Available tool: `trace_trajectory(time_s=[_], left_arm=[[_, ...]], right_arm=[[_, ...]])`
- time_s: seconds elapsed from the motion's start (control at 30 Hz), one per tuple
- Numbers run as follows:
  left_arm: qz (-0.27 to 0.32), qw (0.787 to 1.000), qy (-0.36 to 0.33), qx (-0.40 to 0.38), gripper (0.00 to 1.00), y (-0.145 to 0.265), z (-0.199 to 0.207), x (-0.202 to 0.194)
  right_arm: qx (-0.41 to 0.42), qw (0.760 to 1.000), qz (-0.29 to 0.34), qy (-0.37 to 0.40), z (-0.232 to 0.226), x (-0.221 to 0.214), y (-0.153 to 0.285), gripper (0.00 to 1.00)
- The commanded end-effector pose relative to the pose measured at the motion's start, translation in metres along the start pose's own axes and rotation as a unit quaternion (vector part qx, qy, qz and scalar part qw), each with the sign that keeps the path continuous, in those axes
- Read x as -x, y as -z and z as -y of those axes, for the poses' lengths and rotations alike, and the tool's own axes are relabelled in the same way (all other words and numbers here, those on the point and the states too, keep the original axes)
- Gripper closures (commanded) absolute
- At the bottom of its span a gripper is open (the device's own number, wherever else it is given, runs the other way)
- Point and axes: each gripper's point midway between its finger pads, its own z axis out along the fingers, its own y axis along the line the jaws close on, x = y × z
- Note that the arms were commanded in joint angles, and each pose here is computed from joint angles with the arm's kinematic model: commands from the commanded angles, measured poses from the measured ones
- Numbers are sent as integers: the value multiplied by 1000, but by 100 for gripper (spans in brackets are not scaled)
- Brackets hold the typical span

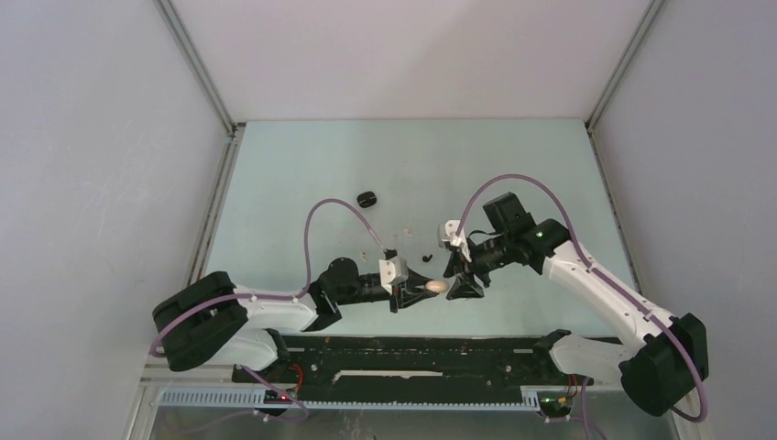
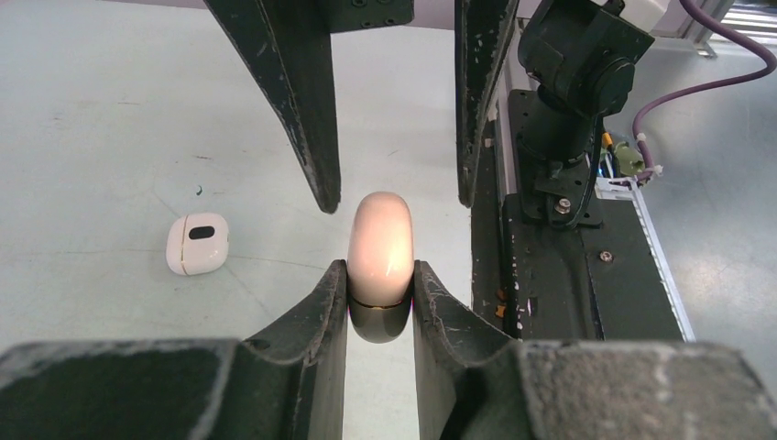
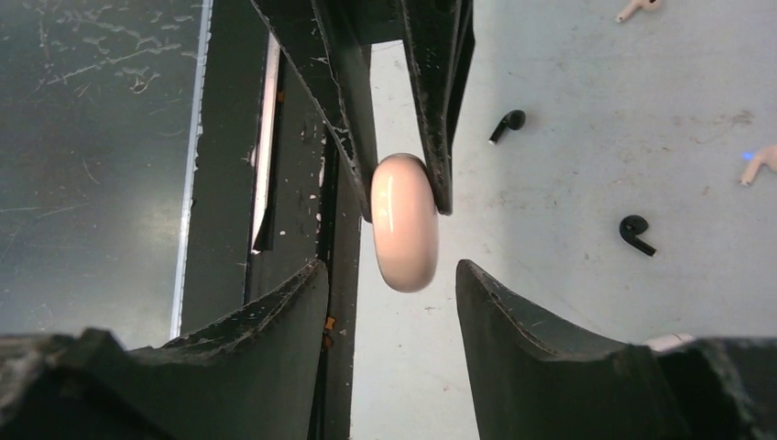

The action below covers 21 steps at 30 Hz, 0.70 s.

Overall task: Insert the wireless bluetooth earbuds into the charging case
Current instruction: Pick up the charging case at the center of the board.

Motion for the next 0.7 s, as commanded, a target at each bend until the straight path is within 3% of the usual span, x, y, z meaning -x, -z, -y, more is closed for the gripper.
trace_trajectory(time_s=[0.0, 0.17, 0.3, 0.4, 0.47, 0.67], left_arm=[[39, 999, -10, -7, 83, -5, 0, 21], [39, 999, -10, -6, 83, -5, -1, 20], [38, 999, -9, -6, 82, -5, -1, 19], [37, 999, -6, 1, 67, -6, -3, 18], [34, 999, 6, 18, 54, -6, -9, 16], [33, 999, 9, 12, 47, -6, -7, 12]], right_arm=[[1, 1000, 6, 5, 3, 13, -2, 45], [-5, 1000, 3, -7, 12, 13, -9, 50], [0, 1000, 1, -11, 13, 13, -11, 66], [0, 1000, 3, -6, 12, 17, -9, 84], [-5, 1000, 7, -2, 13, 20, -6, 88], [-20, 999, 27, 0, 15, 25, 8, 90]])
